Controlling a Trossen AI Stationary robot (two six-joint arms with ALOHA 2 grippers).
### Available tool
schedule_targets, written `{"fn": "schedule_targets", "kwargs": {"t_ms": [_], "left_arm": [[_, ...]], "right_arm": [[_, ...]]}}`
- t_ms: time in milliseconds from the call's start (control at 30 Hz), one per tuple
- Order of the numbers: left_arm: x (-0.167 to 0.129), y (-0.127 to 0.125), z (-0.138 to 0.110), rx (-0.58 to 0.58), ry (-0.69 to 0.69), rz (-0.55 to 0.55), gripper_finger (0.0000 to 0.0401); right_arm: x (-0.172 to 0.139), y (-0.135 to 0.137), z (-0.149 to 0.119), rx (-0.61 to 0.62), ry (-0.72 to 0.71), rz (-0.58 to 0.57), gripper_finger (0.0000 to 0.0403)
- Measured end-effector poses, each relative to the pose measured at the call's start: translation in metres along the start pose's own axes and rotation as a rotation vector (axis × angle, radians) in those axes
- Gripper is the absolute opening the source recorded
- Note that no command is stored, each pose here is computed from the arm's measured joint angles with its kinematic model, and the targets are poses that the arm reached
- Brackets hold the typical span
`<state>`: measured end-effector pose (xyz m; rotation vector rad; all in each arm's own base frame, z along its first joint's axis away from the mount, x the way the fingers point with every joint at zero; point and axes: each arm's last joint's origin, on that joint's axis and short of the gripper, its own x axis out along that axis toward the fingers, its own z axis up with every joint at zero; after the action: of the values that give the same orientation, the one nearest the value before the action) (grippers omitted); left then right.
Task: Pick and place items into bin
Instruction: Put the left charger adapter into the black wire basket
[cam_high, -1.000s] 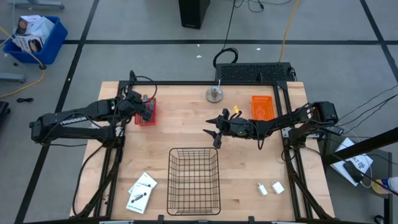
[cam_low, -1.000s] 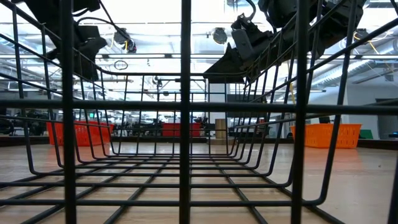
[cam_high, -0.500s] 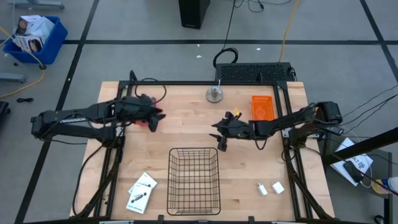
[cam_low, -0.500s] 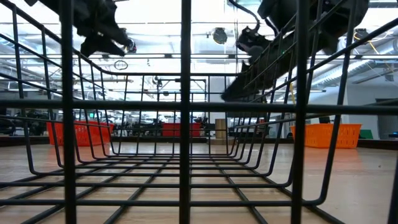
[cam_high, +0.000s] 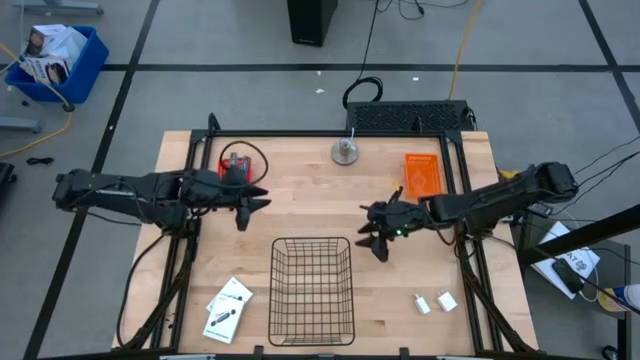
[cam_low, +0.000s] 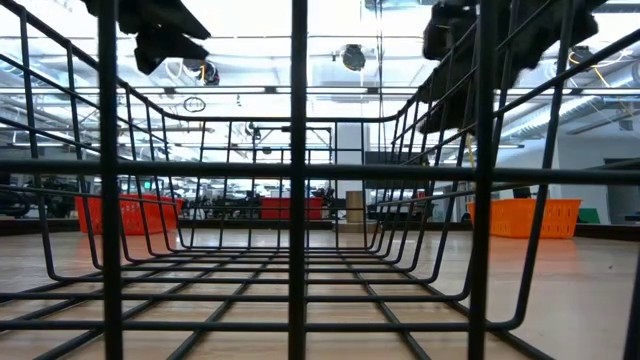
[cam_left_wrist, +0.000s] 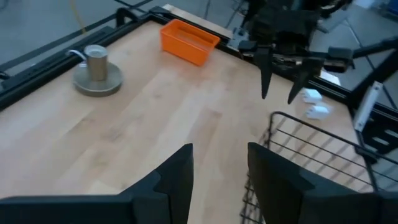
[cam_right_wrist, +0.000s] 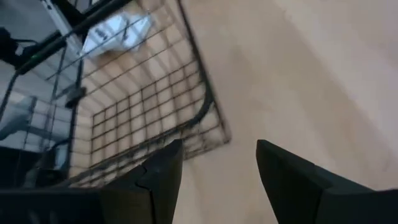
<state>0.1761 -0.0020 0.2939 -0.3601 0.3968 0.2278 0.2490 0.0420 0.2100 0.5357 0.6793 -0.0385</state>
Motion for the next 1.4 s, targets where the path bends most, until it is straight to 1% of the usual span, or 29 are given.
{"fn": "schedule_targets", "kwargs": {"t_ms": [133, 200, 367, 567, 700, 867, 1000, 1200, 1300, 1400], "left_arm": [[-0.001, -0.008, -0.003, 0.016, 0.014, -0.039, 0.0156], [0.0, -0.011, -0.005, 0.026, 0.017, -0.042, 0.0158], [0.008, -0.02, -0.011, 0.048, 0.041, -0.038, 0.0159], [0.028, -0.031, -0.019, 0.081, 0.081, -0.055, 0.0159], [0.043, -0.037, -0.028, 0.101, 0.129, -0.051, 0.0159], [0.055, -0.043, -0.032, 0.109, 0.136, -0.068, 0.0159], [0.056, -0.045, -0.032, 0.101, 0.13, -0.093, 0.0159], [0.055, -0.046, -0.031, 0.102, 0.125, -0.1, 0.0159], [0.055, -0.046, -0.03, 0.101, 0.112, -0.106, 0.0159], [0.055, -0.047, -0.028, 0.112, 0.09, -0.117, 0.0159]], "right_arm": [[-0.005, 0.008, -0.021, 0.118, 0.139, -0.029, 0.0196], [-0.007, 0.011, -0.031, 0.184, 0.215, -0.051, 0.0196], [-0.011, 0.02, -0.05, 0.319, 0.313, -0.103, 0.0196], [-0.018, 0.034, -0.072, 0.473, 0.442, -0.136, 0.0196], [-0.023, 0.042, -0.085, 0.543, 0.487, -0.159, 0.0196], [-0.028, 0.051, -0.097, 0.604, 0.521, -0.178, 0.0196], [-0.034, 0.056, -0.107, 0.655, 0.552, -0.22, 0.0196], [-0.044, 0.062, -0.125, 0.718, 0.6, -0.296, 0.0196], [-0.048, 0.066, -0.133, 0.751, 0.591, -0.314, 0.0196], [-0.047, 0.07, -0.141, 0.754, 0.592, -0.329, 0.0196]]}}
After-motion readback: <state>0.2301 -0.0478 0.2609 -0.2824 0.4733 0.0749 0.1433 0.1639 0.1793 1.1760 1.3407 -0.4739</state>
